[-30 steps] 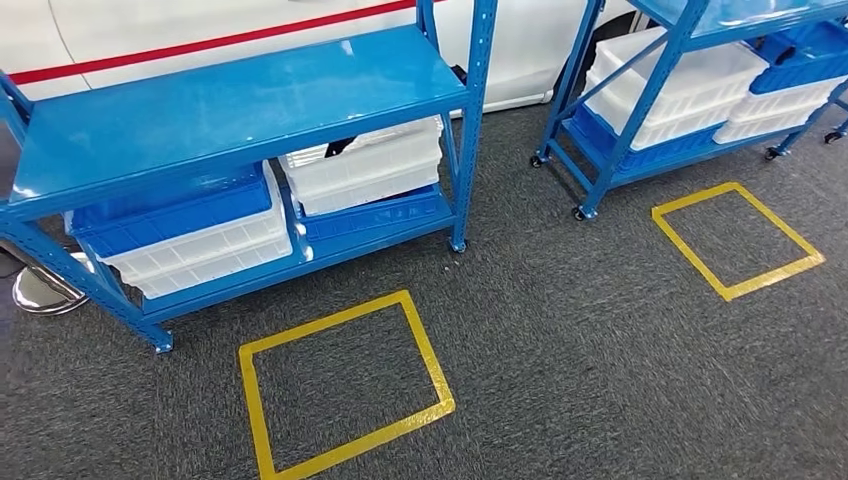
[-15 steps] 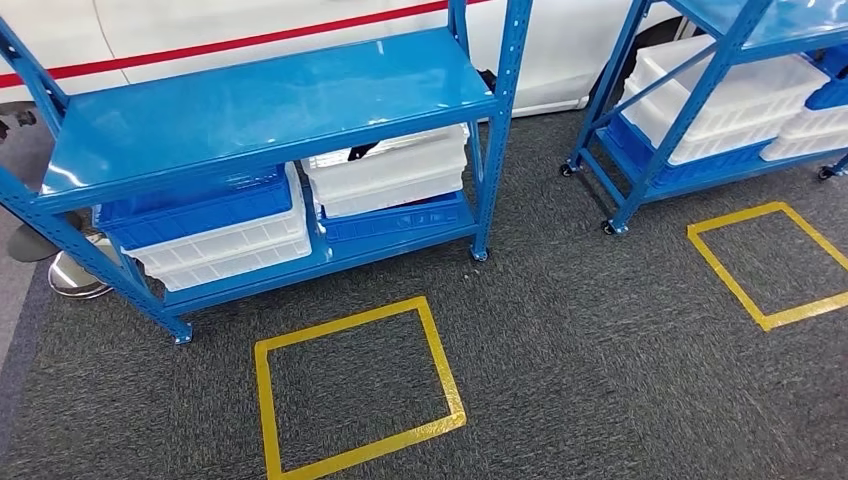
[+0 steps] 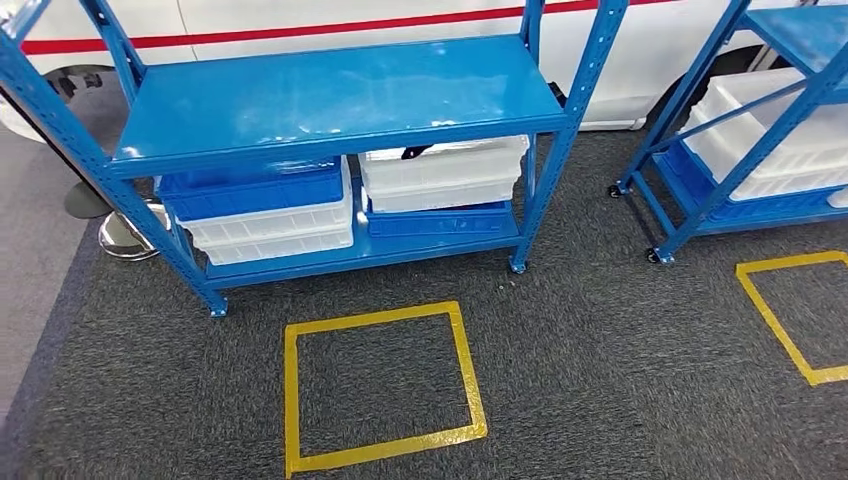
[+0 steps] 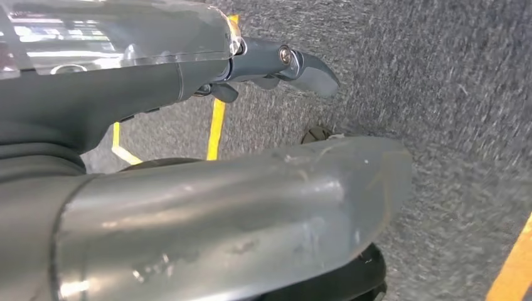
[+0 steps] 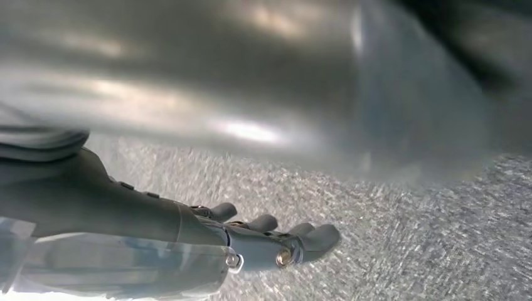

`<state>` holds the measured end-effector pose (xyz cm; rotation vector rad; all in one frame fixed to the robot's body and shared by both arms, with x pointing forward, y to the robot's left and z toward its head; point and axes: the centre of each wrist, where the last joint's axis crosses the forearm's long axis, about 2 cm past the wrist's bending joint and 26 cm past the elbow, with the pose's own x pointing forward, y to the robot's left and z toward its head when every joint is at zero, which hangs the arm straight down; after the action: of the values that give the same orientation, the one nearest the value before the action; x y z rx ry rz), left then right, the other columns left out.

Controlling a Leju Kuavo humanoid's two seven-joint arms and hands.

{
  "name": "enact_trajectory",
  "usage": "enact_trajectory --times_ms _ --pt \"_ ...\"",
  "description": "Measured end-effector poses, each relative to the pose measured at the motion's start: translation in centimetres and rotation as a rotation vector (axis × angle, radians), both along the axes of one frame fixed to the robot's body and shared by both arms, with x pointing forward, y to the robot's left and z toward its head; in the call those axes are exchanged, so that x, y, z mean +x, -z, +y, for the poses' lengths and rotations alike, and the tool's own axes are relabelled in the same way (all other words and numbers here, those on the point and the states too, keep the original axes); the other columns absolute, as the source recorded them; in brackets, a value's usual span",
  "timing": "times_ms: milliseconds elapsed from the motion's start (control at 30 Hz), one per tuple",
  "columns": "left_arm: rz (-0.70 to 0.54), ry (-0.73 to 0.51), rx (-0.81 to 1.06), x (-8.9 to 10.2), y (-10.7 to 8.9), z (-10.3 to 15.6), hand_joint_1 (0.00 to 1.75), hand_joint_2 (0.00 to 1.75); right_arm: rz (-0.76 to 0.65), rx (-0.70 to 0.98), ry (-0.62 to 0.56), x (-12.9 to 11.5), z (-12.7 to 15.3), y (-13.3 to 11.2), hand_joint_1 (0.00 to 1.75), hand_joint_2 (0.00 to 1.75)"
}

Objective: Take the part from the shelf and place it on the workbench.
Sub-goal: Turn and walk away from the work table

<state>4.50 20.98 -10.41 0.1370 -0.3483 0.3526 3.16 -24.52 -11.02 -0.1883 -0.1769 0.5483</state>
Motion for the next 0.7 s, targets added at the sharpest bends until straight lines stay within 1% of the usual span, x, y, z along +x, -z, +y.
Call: enact_trajectory --times_ms 700 --pt "-0.009 0.01 -0.001 0.08 -0.02 -0.11 0.0 0.0 -0.012 0.001 0.0 0.03 0.0 -0.01 0.0 0.0"
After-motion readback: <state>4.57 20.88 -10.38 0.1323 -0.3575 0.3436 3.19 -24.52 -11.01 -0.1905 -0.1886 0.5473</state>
